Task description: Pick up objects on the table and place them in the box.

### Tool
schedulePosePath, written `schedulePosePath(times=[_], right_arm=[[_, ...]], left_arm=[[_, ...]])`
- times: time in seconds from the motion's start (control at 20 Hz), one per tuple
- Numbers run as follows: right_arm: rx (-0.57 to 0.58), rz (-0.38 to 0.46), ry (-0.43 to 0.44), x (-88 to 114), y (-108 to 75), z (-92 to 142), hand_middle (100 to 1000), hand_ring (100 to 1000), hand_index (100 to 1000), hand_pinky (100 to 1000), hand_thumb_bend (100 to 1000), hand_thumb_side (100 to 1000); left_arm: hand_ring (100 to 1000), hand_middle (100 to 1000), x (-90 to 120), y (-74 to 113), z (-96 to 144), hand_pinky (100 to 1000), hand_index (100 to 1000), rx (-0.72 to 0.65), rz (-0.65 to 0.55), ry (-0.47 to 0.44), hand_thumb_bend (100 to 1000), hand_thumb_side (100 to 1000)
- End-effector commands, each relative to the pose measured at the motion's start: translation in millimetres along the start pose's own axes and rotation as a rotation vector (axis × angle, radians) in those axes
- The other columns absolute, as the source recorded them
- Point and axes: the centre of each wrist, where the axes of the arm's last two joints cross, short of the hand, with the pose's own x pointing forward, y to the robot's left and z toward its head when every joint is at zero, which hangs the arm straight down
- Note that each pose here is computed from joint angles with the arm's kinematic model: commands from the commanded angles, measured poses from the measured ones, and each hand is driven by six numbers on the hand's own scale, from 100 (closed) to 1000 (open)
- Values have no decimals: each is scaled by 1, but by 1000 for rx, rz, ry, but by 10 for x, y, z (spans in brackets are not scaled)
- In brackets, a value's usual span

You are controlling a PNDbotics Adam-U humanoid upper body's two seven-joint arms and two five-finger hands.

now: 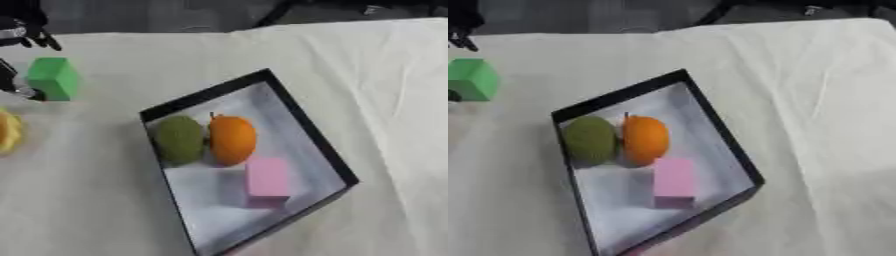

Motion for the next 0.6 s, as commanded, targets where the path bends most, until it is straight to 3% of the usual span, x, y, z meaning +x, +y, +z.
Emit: schedulePosePath(times=[0.05,0.6], right_arm=[[16,27,-20,66,-40,-71,797,884,816,825,100,631],[3,33,-8,-10,-12,-27,796,882,815,824,100,641]], left_arm=[[877,820,-83,152,126,852,839,41,-7,37,636,100],[873,819,-141,130,159,849,833,36,-16,89,645,100]])
